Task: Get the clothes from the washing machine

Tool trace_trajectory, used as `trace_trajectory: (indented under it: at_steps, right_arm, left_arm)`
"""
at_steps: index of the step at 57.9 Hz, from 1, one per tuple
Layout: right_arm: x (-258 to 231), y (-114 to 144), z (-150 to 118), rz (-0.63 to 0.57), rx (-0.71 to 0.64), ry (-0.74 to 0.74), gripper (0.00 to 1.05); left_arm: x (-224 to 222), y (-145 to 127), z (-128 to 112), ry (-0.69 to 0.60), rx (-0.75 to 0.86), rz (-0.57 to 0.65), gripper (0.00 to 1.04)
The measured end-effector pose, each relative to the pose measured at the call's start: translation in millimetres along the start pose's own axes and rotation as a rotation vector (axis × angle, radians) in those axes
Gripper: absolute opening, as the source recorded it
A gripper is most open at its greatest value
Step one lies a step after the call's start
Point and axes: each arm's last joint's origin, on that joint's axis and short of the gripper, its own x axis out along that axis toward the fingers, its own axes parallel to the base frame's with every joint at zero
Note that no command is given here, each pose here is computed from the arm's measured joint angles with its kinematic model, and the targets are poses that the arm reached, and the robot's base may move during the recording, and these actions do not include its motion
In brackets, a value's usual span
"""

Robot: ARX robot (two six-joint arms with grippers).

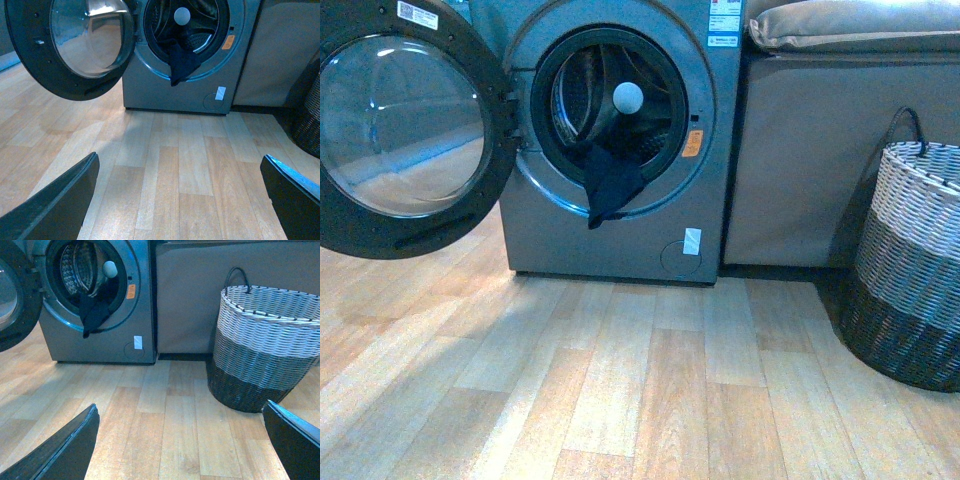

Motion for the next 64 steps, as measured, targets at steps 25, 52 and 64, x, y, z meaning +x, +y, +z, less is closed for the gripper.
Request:
trace_trajectory:
  at_steps: [25, 52, 64]
  right_arm:
    - [0.0, 0.0, 0.0, 0.0, 0.0, 0.0, 0.97]
    - [0.0, 0.0, 0.0, 0.001, 0.0, 0.0, 0.97]
    - [0.0, 0.1, -0.1, 0.001, 0.0, 0.0, 0.97]
  left_arm:
    - [0.0, 0.0, 0.0, 0.0, 0.0, 0.0, 0.98]
    - [0.0, 0.0, 0.0, 0.0, 0.0, -0.001, 0.98]
    - [0.0, 0.0, 0.0, 0.0, 0.0, 0.001, 0.98]
